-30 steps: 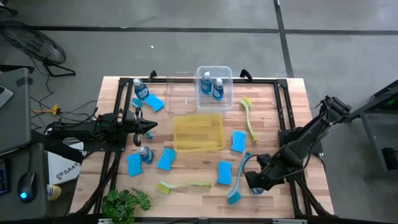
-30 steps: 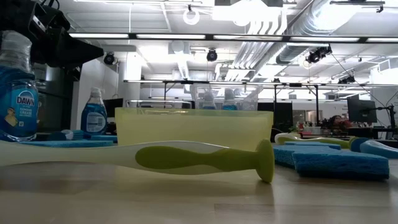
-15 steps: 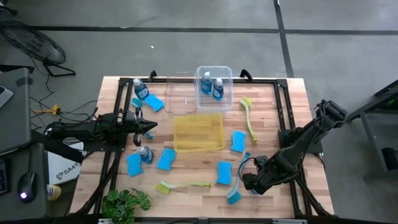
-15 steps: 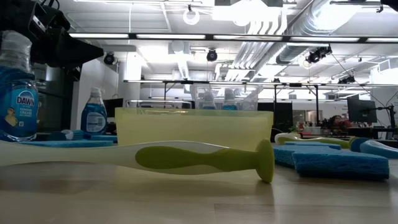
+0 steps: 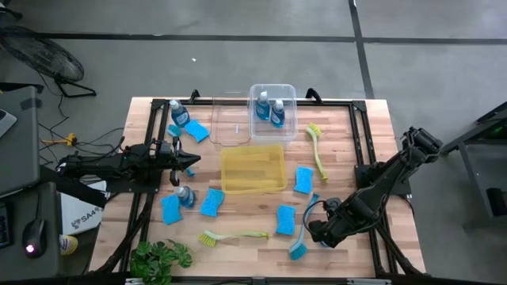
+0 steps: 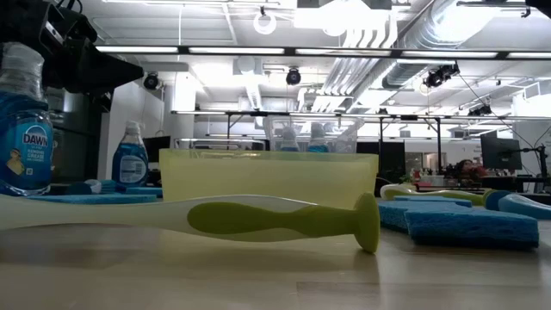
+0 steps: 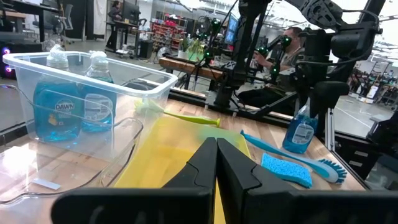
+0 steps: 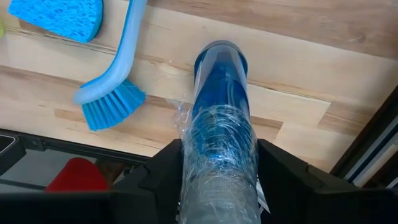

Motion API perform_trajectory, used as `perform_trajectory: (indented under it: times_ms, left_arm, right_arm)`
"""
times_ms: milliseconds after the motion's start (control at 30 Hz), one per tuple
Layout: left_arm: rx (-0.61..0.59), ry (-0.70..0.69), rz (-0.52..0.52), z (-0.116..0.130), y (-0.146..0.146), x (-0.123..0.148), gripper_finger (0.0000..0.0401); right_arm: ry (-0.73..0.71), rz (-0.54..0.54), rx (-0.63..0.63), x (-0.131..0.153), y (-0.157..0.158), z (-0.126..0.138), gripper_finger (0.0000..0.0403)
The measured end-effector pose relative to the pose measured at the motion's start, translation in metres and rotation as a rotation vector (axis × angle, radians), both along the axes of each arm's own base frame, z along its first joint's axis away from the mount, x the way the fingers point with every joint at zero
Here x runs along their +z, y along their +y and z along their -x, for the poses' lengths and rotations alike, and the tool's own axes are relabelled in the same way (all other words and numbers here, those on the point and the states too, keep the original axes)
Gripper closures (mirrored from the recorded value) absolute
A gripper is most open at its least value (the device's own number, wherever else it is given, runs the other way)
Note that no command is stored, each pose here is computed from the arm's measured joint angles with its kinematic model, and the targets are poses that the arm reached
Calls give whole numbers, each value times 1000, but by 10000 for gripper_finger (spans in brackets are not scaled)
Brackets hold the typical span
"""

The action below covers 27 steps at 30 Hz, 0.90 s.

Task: Pick & Place Kitchen Sink Supplies
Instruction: Put the blue dishwasher liquid into the white bin

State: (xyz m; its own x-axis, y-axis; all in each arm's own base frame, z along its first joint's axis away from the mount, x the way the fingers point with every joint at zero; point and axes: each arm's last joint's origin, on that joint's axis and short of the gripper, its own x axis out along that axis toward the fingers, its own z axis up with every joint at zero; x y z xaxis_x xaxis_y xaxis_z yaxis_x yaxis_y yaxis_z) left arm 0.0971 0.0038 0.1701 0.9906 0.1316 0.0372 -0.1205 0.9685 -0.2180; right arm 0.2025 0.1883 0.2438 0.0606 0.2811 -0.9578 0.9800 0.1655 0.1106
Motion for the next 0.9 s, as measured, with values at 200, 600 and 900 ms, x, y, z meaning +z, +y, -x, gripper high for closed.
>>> perform_trajectory:
  times_ms: [200,600,900]
  left_arm:
    - [0,0,0,0,0,0,400]
    - [-1,0,0,0,0,0,400]
    - [-1,0,0,0,0,0,400]
  right_arm:
    - [-3,0,21,0,0,1,232]
    - [-30,23,58,2,-2,2,240]
    - [-113,56,70,18,-13,10,241]
